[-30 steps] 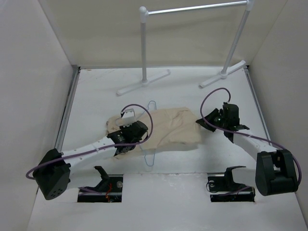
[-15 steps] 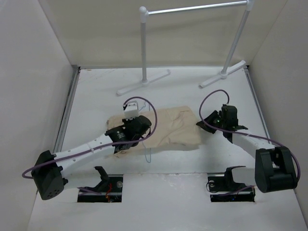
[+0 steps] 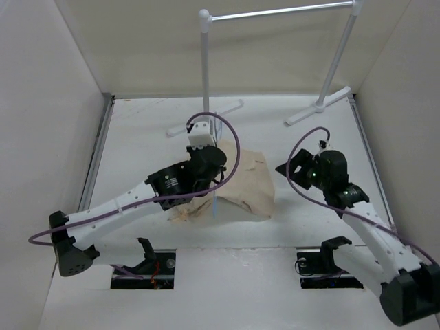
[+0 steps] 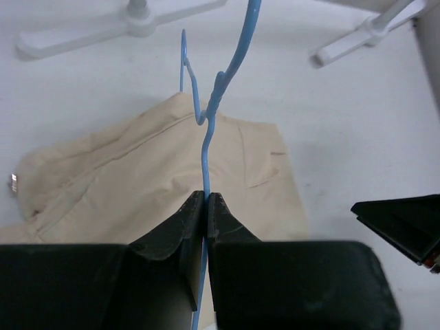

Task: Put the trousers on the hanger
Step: Place the hanger at the clothesline.

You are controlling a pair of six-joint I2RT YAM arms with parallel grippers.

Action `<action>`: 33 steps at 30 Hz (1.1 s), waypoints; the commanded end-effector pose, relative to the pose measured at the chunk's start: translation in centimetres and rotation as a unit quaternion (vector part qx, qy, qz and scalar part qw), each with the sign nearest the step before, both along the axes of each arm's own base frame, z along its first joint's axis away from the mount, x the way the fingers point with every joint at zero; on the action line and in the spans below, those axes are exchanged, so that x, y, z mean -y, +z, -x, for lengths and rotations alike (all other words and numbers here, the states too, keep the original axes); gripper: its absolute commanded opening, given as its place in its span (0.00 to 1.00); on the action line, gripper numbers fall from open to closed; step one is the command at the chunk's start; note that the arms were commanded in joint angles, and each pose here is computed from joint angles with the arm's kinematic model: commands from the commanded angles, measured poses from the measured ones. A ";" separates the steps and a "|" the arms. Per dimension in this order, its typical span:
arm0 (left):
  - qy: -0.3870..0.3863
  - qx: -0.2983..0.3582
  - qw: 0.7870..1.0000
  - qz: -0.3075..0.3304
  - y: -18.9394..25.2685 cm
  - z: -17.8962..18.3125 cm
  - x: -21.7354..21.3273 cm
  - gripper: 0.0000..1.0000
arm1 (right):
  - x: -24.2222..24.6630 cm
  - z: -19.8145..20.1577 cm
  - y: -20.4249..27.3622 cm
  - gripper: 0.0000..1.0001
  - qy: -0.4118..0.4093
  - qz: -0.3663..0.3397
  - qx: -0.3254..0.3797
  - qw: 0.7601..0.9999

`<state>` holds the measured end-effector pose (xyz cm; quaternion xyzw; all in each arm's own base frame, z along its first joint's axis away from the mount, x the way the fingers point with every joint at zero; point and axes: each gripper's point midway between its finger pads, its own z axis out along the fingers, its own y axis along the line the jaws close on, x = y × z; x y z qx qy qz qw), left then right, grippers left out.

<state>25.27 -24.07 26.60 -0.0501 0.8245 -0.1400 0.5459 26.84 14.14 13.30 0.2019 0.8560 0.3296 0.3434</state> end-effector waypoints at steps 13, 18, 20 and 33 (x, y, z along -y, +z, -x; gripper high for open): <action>-0.099 0.142 0.977 0.123 20.7 -1.5 5.8 0.00 | -9.7 8.5 29.9 0.78 0.216 -0.094 0.350 0.907; -0.111 0.155 0.971 0.146 21.9 -1.5 7.2 0.00 | -14.0 6.9 30.0 0.69 0.247 -0.107 0.346 0.899; -0.115 0.156 0.970 0.150 22.1 -1.5 7.6 0.00 | -15.3 6.4 29.6 0.65 0.257 -0.109 0.340 0.898; -0.101 0.151 0.972 0.152 20.8 -1.2 6.6 0.04 | -17.7 7.1 28.4 0.08 0.256 -0.157 0.321 0.898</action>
